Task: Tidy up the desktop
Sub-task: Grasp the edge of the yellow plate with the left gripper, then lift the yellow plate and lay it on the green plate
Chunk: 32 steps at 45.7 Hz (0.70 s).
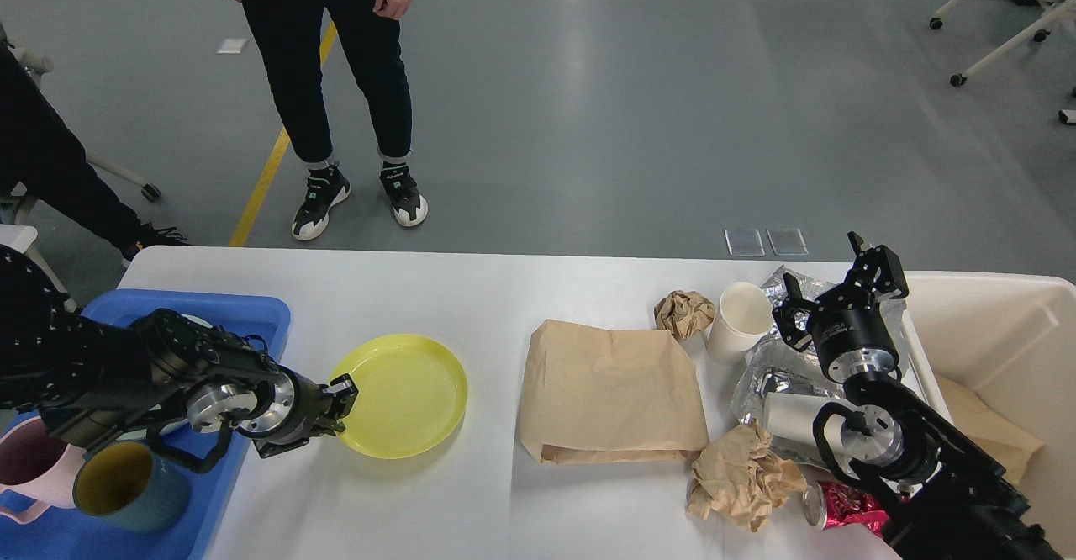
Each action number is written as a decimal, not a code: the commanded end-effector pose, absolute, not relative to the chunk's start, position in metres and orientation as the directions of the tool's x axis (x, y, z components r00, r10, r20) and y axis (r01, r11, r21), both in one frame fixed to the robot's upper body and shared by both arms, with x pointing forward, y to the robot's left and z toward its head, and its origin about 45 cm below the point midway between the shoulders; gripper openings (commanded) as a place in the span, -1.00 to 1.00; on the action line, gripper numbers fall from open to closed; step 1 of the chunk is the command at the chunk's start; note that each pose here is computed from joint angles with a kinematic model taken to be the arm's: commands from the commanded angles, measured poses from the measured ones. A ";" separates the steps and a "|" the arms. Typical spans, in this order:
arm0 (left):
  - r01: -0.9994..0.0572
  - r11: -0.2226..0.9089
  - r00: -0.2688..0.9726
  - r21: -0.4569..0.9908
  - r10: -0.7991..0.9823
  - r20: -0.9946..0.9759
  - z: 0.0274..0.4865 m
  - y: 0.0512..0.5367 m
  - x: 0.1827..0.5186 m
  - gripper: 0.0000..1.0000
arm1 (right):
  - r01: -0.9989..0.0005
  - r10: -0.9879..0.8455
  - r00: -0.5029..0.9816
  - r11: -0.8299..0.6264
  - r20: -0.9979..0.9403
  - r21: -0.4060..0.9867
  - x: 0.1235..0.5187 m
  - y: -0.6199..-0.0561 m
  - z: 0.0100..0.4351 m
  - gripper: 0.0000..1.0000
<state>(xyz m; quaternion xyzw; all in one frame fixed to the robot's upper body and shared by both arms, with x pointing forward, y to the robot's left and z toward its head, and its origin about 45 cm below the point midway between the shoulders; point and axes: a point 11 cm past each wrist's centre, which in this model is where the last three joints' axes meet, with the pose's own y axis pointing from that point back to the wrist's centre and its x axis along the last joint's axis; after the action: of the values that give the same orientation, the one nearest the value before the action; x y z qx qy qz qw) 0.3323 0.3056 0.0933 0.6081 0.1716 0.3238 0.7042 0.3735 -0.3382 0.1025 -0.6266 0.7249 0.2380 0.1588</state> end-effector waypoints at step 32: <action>-0.361 0.042 0.787 0.932 0.549 0.281 0.320 0.302 0.338 -1.00 | -0.984 -0.833 -0.166 0.103 -0.527 0.146 0.374 -0.339 0.102 1.00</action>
<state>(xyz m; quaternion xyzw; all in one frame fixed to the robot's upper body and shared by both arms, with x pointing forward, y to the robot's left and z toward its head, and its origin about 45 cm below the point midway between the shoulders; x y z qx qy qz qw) 0.3405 0.3114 0.2794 0.6164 0.0926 0.3328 0.7076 0.3737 -0.3389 0.1023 -0.6259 0.7257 0.2377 0.1581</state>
